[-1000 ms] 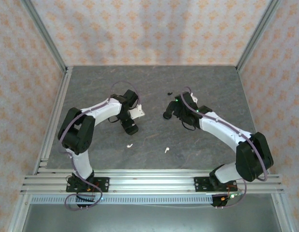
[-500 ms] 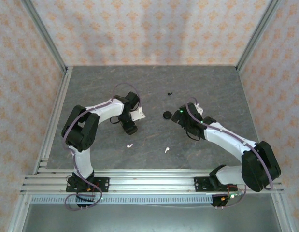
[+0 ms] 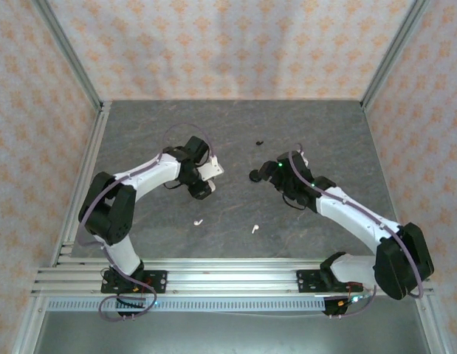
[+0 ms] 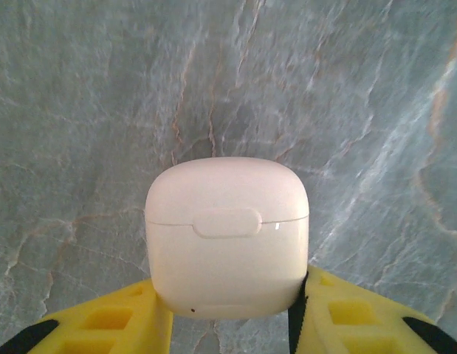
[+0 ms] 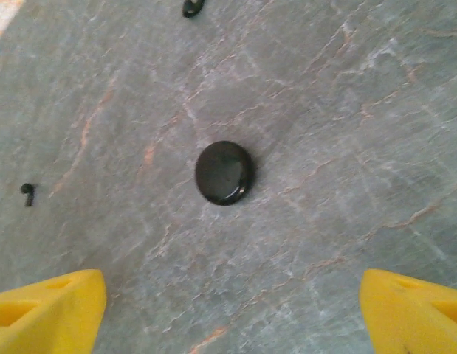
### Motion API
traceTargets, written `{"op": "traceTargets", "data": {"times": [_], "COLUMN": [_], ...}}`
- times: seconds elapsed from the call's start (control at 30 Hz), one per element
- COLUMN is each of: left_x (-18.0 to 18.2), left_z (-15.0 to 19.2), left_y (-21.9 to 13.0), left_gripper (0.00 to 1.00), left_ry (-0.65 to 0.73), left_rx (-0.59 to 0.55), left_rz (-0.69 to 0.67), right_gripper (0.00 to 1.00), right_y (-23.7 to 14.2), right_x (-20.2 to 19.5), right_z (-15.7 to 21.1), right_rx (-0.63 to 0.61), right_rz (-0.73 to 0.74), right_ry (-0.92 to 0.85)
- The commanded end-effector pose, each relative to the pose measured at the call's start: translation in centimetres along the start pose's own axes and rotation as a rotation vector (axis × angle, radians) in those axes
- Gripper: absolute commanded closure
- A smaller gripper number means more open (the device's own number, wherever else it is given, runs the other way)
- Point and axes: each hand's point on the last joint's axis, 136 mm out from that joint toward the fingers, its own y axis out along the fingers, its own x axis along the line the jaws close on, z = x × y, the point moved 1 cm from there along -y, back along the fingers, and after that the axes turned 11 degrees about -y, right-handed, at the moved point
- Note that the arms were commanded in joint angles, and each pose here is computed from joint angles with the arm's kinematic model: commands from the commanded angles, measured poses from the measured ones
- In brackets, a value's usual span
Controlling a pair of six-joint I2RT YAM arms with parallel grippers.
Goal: Insert wireless bluetooth earbuds into charging case
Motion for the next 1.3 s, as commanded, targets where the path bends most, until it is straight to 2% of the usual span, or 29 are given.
{"op": "traceTargets", "data": {"times": [0.0,0.17,0.43,0.83,1.17,1.27], "left_x": [-1.2,-2.5,-5.1,-7.5,-7.9,-8.1], "left_z": [-1.4,-3.6,-6.0,-7.1,-7.7,-7.7], "left_y": [-1.7,-5.0,-8.4,-9.6,-10.2,-10.2], "left_gripper": [0.61,0.62,0.62,0.62,0.62,0.62], "left_ry": [0.012,0.011,0.001,-0.015,-0.064,-0.064], "left_rx": [-0.100,-0.268,-0.410,-0.464,-0.483,-0.482], "left_rz": [0.037,0.040,0.067,0.114,0.154,0.166], "right_gripper": [0.14,0.17,0.18,0.21,0.30,0.37], "right_y": [-0.2,-0.6,-2.9,-2.1,-0.8,-0.7], "right_x": [1.9,6.0,11.3,12.6,13.0,13.3], "right_z": [0.5,0.4,0.4,1.8,3.1,3.0], "right_rx": [0.025,0.084,0.149,0.212,0.257,0.253], "right_rz": [-0.121,-0.312,-0.492,-0.548,-0.569,-0.590], "right_ry": [0.049,0.066,-0.051,-0.058,-0.020,-0.006]}}
